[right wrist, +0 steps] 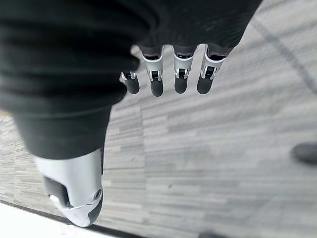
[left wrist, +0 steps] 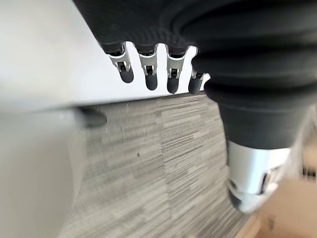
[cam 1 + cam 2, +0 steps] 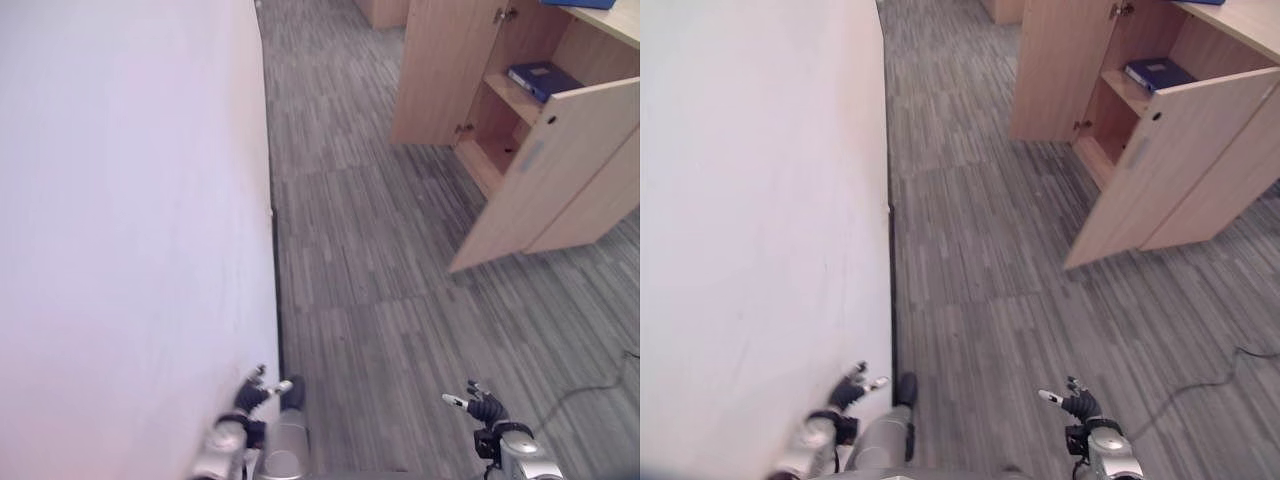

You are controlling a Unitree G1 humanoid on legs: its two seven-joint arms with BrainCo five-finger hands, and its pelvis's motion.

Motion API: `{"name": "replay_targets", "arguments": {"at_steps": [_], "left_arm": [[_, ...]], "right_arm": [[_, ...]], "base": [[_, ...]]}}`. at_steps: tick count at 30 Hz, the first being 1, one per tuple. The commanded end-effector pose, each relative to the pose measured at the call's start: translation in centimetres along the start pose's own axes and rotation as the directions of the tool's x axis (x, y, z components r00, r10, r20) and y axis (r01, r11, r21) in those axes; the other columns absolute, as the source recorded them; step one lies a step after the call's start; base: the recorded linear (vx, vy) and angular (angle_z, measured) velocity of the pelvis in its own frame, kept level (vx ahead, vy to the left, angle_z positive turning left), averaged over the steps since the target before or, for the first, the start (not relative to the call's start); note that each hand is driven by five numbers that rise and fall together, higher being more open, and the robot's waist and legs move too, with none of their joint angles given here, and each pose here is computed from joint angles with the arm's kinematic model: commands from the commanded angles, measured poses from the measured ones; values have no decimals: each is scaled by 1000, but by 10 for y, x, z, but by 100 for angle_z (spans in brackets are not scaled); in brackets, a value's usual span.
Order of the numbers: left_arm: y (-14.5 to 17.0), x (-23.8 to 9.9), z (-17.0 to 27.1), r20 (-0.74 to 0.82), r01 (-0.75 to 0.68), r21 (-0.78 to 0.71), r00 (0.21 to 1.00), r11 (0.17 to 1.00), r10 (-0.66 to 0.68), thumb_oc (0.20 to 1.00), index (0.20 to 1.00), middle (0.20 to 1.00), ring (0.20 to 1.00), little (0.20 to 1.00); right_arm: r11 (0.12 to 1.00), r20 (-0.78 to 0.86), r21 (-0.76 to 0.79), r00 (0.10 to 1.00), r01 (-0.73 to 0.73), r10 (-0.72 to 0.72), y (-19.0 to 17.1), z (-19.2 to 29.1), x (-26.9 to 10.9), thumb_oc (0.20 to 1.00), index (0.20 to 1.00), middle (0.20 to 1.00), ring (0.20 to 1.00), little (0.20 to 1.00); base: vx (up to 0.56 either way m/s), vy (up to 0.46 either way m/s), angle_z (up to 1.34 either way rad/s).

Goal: Put the empty folder in the office cabinet

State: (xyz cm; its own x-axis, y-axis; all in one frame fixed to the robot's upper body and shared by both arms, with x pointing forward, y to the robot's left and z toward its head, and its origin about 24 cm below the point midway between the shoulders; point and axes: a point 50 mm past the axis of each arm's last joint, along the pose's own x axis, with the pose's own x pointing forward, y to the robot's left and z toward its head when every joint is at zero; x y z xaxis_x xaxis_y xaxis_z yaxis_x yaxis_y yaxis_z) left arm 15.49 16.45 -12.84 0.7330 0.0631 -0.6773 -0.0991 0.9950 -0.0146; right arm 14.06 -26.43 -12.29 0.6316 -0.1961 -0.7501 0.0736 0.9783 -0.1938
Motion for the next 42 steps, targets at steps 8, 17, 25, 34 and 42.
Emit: {"name": "replay_targets", "arguments": {"at_steps": [8,17,25,34,42], "left_arm": [[94,2,62,162,-146,308,982,940,100,1000,1000,1000,1000,1000],[102,1,56,139,-188,271,978,944,155,1000,1000,1000,1000,1000],[91,0,47,124,-152,288,985,946,120,1000,1000,1000,1000,1000],[67,6,50,141,-95,203,988,974,67,1000,1000,1000,1000,1000],[56,4,37,109,-66,205,993,977,44,1000,1000,1000,1000,1000]], "right_arm": [[998,148,22,987,-67,63,21,43,10,1000,1000,1000,1000,1000],[999,140,38,990,-38,32,19,43,11,1000,1000,1000,1000,1000],[995,25,88,998,53,-56,-10,4,0,1000,1000,1000,1000,1000],[980,26,129,988,148,-153,-38,13,1,1000,1000,1000,1000,1000],[971,-9,146,982,188,-188,-46,4,-2,1000,1000,1000,1000,1000]], "base": [[200,220,7],[557,192,5],[493,-174,11],[249,-147,-38],[293,106,-70]]}}
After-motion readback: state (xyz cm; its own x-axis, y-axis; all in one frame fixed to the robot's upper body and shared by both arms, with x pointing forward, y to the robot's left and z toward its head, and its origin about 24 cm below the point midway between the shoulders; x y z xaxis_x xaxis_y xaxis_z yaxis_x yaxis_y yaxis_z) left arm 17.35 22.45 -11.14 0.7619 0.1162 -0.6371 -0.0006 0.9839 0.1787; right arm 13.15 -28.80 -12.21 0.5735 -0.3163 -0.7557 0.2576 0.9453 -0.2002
